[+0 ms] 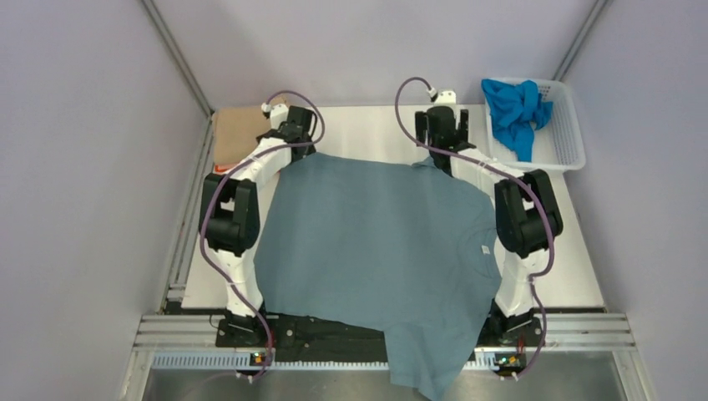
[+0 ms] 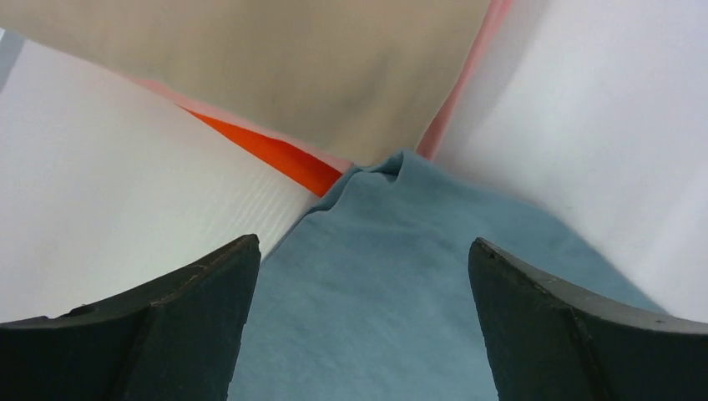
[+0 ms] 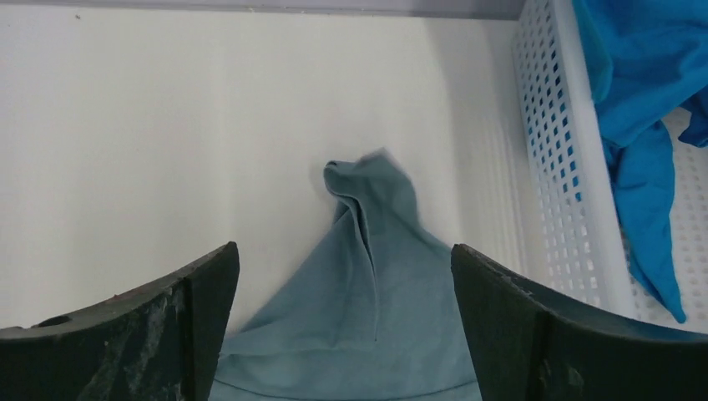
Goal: Fold and stack the t-shirts
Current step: Flatten out the tshirt
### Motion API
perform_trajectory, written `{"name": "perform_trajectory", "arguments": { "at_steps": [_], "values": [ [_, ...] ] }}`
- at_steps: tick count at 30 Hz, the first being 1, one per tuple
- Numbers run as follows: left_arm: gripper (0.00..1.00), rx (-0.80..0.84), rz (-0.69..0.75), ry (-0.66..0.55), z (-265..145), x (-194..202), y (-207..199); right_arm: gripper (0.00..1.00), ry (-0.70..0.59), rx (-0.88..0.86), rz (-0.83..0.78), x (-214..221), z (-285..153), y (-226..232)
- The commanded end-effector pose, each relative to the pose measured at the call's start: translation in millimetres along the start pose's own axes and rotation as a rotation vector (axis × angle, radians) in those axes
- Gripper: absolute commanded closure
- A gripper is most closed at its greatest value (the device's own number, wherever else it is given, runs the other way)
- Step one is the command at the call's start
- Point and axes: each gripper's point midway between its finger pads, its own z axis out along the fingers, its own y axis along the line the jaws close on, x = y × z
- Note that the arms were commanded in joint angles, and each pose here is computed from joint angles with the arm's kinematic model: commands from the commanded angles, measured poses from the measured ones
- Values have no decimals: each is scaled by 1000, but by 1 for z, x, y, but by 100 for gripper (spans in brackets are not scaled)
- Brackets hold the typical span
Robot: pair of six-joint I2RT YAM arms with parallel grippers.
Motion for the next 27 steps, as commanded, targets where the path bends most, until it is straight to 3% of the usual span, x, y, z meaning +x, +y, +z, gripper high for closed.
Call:
{"name": "perform_trajectory", "arguments": {
  "at_steps": [1, 5, 10, 13, 19, 23, 27],
  "values": [
    [1, 104, -119, -113, -57, -65, -2, 1, -58, 17, 74, -60, -14, -12],
    [1, 256, -123, -32, -101, -45, 3, 1, 17, -91, 181, -39, -57, -10],
    [1, 589, -96, 144, -136, 31, -16, 1, 168, -351, 270, 33, -101, 23],
    [1, 716, -88, 226, -147, 73, -23, 1, 186, -411, 297, 49, -102, 36],
    [1, 617, -81, 328, -122, 132, 0, 1, 232, -420, 303, 63, -65, 60],
    [1, 556, -76, 372, -110, 154, 10, 1, 258, -387, 316, 74, -38, 70],
    [1, 392, -45, 372, -90, 168, 38, 1, 247, -342, 320, 75, -17, 73]
  ]
}}
